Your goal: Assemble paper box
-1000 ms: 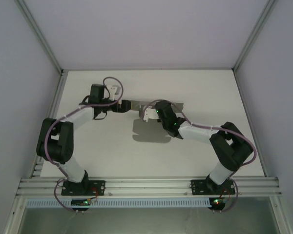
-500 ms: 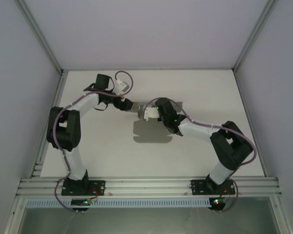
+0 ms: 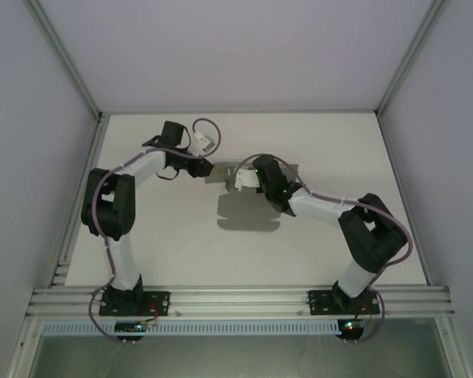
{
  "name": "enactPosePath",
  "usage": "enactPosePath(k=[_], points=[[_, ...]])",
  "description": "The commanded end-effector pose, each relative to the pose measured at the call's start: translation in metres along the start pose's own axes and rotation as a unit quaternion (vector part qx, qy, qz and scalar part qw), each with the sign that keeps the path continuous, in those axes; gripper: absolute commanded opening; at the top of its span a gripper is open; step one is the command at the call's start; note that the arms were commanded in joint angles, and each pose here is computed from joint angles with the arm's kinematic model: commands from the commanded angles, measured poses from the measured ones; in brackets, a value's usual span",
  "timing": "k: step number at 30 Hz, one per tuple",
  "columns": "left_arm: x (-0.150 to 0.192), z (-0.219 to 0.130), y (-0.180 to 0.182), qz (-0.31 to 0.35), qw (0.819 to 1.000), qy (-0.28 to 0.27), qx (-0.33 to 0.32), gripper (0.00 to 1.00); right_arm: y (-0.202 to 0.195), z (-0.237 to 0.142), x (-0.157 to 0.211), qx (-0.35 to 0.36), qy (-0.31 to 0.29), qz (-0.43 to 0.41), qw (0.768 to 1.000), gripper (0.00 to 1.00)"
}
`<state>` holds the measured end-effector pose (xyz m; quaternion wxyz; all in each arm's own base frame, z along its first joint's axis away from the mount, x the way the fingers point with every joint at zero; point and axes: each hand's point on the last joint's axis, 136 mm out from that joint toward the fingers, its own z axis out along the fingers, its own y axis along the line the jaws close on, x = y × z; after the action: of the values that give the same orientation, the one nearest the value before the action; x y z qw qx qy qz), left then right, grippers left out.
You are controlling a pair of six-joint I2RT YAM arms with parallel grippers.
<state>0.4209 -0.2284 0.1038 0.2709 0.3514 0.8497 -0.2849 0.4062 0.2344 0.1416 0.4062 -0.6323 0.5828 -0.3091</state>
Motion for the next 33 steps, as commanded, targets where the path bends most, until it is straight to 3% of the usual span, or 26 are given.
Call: enactPosePath(k=[1,7,11,23,30,33], points=[[-0.009,0.009,-0.015,0.008,1.000,-0.018,0.024,0.21,0.001,-0.002,-0.012,-0.004,-0.021,0.012,1.000,0.00],[-0.009,0.009,-0.030,0.038,0.997,-0.011,0.062,0.26,0.006,-0.007,-0.013,-0.014,-0.027,0.010,0.999,0.00],[-0.014,0.011,-0.026,0.042,0.997,0.004,0.063,0.24,0.006,-0.008,-0.010,-0.014,-0.021,0.011,1.000,0.00],[0.016,0.008,-0.017,0.031,0.998,0.048,0.019,0.25,0.006,-0.009,-0.009,-0.015,-0.016,0.012,1.000,0.00],[0.011,0.007,-0.016,0.032,0.998,0.043,0.018,0.26,0.005,-0.009,-0.009,-0.016,-0.015,0.013,1.000,0.00],[0.015,0.008,-0.016,0.030,0.998,0.053,0.018,0.40,0.006,-0.008,-0.007,-0.018,-0.011,0.013,1.000,0.00]])
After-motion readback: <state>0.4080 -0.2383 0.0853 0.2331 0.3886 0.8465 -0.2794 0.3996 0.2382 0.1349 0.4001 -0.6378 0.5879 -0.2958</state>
